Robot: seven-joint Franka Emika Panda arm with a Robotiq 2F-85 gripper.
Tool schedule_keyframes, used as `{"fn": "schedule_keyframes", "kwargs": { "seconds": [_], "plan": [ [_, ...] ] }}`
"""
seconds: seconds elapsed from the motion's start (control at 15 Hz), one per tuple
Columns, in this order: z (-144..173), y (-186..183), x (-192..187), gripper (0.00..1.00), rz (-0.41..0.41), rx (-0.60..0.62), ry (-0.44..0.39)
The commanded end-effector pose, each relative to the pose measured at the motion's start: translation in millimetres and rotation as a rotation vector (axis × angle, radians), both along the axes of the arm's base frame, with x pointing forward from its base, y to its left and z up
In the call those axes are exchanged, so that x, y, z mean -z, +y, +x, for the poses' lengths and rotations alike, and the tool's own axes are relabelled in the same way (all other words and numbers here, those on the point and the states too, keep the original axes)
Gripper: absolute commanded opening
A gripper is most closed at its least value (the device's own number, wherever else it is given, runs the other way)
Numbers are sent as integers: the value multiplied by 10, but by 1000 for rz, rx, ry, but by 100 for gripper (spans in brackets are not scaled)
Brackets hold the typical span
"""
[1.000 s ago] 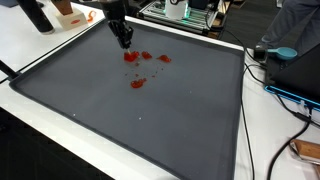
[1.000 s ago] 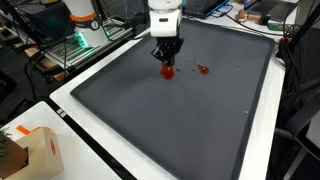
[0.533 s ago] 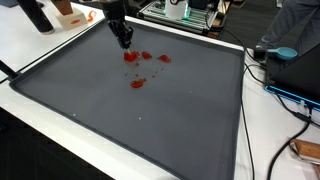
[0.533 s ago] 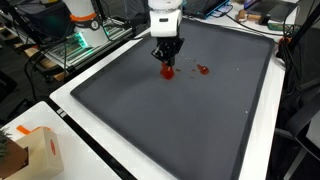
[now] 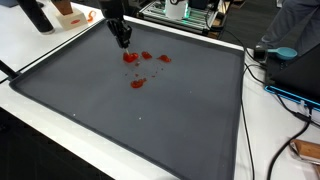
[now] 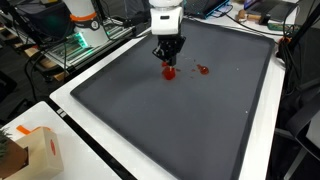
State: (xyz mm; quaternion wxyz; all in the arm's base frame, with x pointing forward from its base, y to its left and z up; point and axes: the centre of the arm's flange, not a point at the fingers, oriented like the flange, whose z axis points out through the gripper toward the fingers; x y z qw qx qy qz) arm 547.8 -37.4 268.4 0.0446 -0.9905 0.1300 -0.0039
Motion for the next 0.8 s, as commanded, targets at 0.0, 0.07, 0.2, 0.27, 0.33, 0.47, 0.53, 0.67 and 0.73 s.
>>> {"fn": "schedule_keyframes", "kwargs": {
  "seconds": [0.0, 0.07, 0.2, 0.27, 0.33, 0.47, 0.53, 0.67, 0.73],
  "plan": [
    [-41, -25, -134, 3, 4, 10, 8],
    [-46, -27, -169, 3, 0, 12, 5],
    [-53, -28, -230, 3, -3, 15, 0],
    [-59, -29, -265, 3, -6, 17, -2],
    [-69, -28, -314, 3, -7, 19, -5],
    [-87, -30, -414, 3, -9, 24, -6],
    [-99, -32, -482, 3, -13, 28, -9],
    [-124, -32, -624, 3, -15, 29, -14],
    [-139, -31, -697, 3, -19, 29, -16]
  ]
}}
